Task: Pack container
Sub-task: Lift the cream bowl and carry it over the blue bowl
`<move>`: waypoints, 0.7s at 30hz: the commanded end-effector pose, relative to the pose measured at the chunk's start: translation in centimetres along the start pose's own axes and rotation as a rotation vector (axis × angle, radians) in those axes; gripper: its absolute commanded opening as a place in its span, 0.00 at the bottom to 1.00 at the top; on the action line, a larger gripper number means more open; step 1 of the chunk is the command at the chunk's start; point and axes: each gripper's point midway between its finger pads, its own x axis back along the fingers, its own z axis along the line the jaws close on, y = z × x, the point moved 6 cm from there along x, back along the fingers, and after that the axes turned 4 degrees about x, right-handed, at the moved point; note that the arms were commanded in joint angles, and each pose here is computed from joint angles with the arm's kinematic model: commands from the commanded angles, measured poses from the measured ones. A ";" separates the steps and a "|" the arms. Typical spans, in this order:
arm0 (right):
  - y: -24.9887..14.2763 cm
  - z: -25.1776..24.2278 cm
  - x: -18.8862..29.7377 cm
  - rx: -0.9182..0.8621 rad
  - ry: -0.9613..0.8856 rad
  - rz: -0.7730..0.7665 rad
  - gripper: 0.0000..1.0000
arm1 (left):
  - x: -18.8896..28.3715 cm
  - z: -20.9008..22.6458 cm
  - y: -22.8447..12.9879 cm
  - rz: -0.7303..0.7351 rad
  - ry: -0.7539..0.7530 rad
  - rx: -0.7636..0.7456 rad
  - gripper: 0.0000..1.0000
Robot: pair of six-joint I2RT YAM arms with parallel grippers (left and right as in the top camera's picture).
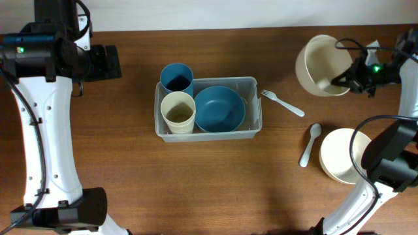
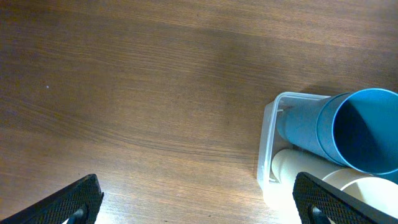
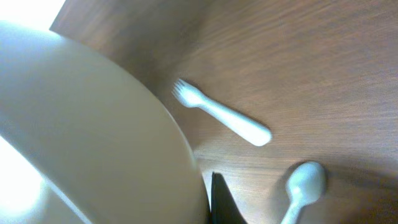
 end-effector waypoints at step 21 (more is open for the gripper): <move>-7.7 19.5 -10.4 0.521 -0.378 0.158 0.04 | 0.0 0.3 0.0 -0.002 0.012 0.010 1.00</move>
